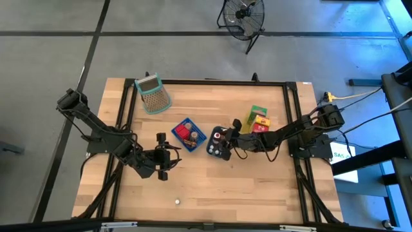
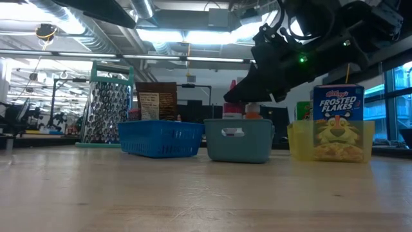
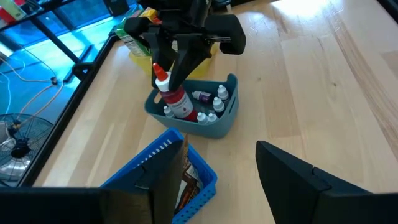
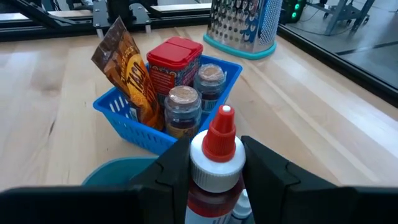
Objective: Pick & Place Kitchen Items
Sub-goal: Put the red food coloring bottle into the green bin
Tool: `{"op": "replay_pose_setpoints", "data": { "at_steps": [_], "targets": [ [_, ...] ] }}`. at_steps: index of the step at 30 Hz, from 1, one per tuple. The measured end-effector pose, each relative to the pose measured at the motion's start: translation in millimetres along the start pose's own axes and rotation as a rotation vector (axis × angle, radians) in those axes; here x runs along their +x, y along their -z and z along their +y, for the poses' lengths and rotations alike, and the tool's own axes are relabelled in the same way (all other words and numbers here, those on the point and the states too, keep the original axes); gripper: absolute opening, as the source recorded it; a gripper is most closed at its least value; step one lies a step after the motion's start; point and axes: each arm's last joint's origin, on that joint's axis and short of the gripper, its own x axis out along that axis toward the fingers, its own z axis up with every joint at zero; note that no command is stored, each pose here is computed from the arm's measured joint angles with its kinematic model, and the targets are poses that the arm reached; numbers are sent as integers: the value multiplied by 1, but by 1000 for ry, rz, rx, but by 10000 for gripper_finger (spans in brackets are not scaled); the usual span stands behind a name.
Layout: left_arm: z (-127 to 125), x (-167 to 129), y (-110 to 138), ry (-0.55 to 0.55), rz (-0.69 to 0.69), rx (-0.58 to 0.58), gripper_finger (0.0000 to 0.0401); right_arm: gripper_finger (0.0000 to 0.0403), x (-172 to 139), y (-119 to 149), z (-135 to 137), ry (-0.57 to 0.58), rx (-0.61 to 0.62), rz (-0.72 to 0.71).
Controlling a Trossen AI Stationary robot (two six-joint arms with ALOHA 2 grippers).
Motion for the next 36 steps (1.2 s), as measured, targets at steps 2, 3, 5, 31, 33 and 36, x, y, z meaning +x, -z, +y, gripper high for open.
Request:
{"op": "replay_pose_setpoints", "data": {
  "at_steps": [2, 3, 5, 31, 33, 36],
  "targets": [
    [0, 0, 0, 0, 0, 0, 196, 120, 0, -1, 0, -1, 2, -5],
    [0, 0, 0, 0, 0, 0, 196, 120, 0, -1, 0, -1, 3, -6],
    [0, 0, 0, 0, 0, 0, 196, 120, 1, -1, -1, -1, 3, -4],
    [0, 0, 0, 0, 0, -3, 196, 128, 11, 4, -4, -29, 33, 2],
    [0, 0, 0, 0, -1, -3, 196, 128, 11, 5, -4, -28, 33, 3],
    [0, 0, 0, 0, 0, -3, 196, 123, 11, 5, -4, -29, 34, 4]
  ]
}}
